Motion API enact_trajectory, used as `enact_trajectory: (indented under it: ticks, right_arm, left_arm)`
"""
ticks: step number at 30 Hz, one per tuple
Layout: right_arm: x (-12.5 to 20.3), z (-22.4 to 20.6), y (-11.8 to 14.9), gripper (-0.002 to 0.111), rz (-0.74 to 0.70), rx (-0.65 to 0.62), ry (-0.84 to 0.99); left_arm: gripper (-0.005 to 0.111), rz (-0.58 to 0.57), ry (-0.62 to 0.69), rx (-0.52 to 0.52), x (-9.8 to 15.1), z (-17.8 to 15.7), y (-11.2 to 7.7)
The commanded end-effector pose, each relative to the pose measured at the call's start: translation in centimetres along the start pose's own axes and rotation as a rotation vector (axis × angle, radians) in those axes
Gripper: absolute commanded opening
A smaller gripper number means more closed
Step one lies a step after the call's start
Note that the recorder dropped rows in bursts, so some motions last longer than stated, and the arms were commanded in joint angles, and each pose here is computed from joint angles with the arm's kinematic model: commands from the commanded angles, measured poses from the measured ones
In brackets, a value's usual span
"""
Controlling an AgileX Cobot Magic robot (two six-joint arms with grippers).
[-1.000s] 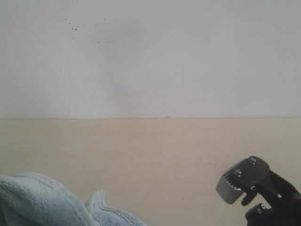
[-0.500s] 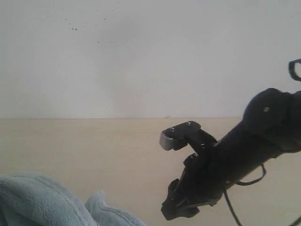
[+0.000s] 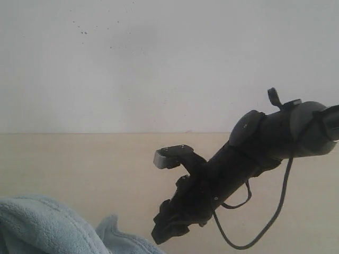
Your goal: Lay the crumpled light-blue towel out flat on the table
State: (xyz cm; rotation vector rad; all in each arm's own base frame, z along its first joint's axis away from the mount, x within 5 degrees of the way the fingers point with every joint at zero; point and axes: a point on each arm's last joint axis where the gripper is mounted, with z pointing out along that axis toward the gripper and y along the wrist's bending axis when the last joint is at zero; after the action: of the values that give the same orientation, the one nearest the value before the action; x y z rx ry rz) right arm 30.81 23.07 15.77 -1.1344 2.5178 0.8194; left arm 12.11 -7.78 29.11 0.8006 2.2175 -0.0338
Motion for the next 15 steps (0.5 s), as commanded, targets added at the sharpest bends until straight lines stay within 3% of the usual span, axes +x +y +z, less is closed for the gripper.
enact_trajectory:
  ticks: [1, 13, 15]
  right_arm:
    - [-0.2, 1.3, 0.9, 0.053, -0.060, -0.026, 0.019]
    - [0.4, 4.1, 0.7, 0.052, -0.074, -0.019, 0.061]
    - [0.4, 4.2, 0.7, 0.045, -0.078, -0.019, 0.063]
  left_arm:
    - [0.004, -0.013, -0.019, -0.001, 0.0, -0.1, 0.0]
    - [0.004, -0.025, -0.021, -0.001, 0.0, -0.1, 0.0]
    - [0.004, -0.025, -0.021, -0.001, 0.0, -0.1, 0.0]
